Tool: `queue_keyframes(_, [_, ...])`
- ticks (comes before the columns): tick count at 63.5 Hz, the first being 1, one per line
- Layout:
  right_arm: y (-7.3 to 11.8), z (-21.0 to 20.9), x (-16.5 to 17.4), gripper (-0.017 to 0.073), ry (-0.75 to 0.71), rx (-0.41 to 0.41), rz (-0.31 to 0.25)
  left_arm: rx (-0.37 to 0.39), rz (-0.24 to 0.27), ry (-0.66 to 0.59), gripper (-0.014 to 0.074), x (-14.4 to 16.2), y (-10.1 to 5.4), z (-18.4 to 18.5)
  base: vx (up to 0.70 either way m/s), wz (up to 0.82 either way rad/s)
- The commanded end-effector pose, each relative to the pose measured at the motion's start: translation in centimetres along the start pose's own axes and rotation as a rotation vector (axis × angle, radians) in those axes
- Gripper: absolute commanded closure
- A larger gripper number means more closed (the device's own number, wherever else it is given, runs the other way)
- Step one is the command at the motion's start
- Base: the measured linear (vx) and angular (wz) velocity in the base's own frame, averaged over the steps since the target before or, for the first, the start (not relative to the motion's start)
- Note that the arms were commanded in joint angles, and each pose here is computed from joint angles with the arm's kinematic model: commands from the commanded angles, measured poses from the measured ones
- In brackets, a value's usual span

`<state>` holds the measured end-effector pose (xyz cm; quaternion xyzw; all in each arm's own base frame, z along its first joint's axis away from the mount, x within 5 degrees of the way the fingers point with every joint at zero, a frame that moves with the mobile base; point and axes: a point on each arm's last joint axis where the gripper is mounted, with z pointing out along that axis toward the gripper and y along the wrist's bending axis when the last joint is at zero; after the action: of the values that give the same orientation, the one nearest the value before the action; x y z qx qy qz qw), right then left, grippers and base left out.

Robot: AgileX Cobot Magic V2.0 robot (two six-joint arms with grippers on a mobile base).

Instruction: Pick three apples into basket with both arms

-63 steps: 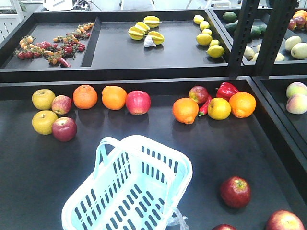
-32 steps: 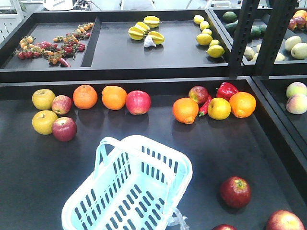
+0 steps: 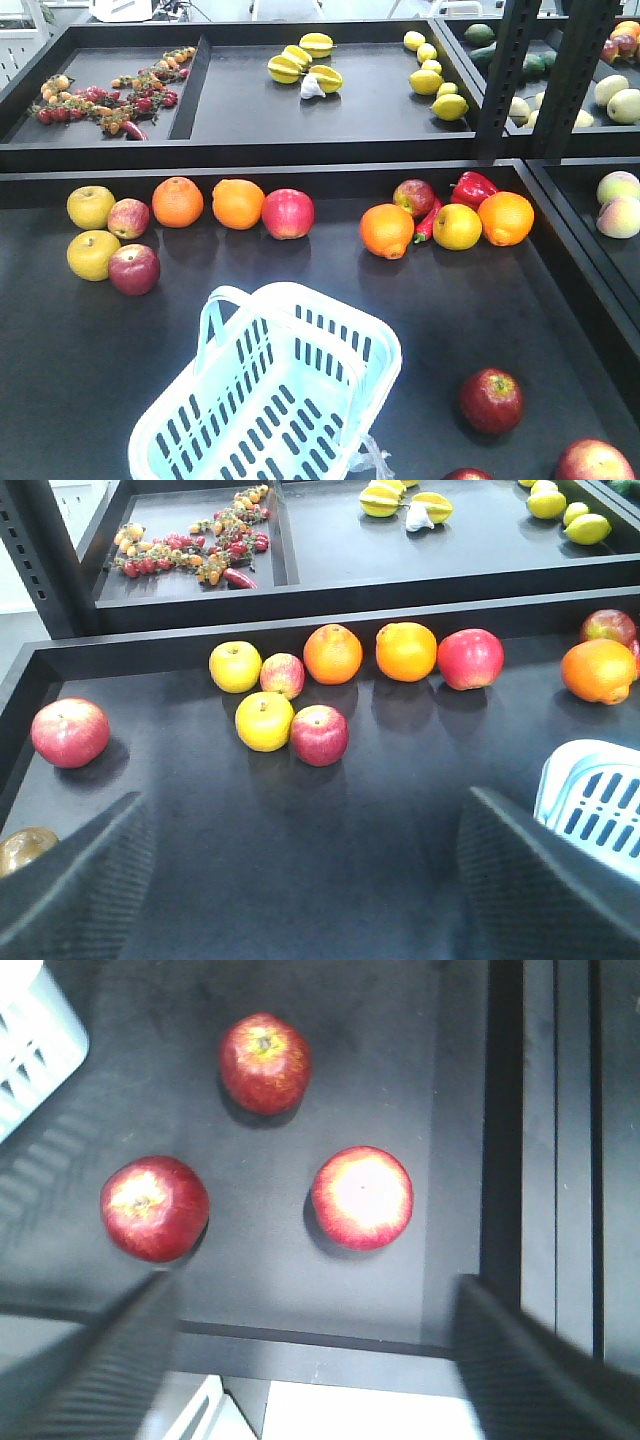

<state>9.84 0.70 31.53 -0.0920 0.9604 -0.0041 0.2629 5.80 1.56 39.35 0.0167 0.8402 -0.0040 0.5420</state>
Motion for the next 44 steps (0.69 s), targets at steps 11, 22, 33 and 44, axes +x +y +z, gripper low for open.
queue_keyframes(11, [1.9,1.4,-2.4,-0.0059,-0.007,-0.193,-0.239,0.012,0.005,-0.069,0.0008,-1.1,-0.1,-0.3,0.0,0.0])
queue_keyframes(22, [3.8,4.1,-3.9,-0.0031,0.071,-0.242,-0.413,0.012,0.005,-0.069,0.0008,-1.1,-0.1,-0.3,0.0,0.0])
queue_keyframes(33, [5.6,7.2,-5.0,-0.0031,0.152,-0.261,-0.507,0.012,0.005,-0.069,0.0008,-1.1,-0.1,-0.3,0.0,0.0])
queue_keyframes(44, [6.5,10.5,-6.2,-0.0031,0.183,-0.254,-0.471,0.012,0.005,-0.069,0.0008,-1.1,-0.1,-0.3,0.0,0.0])
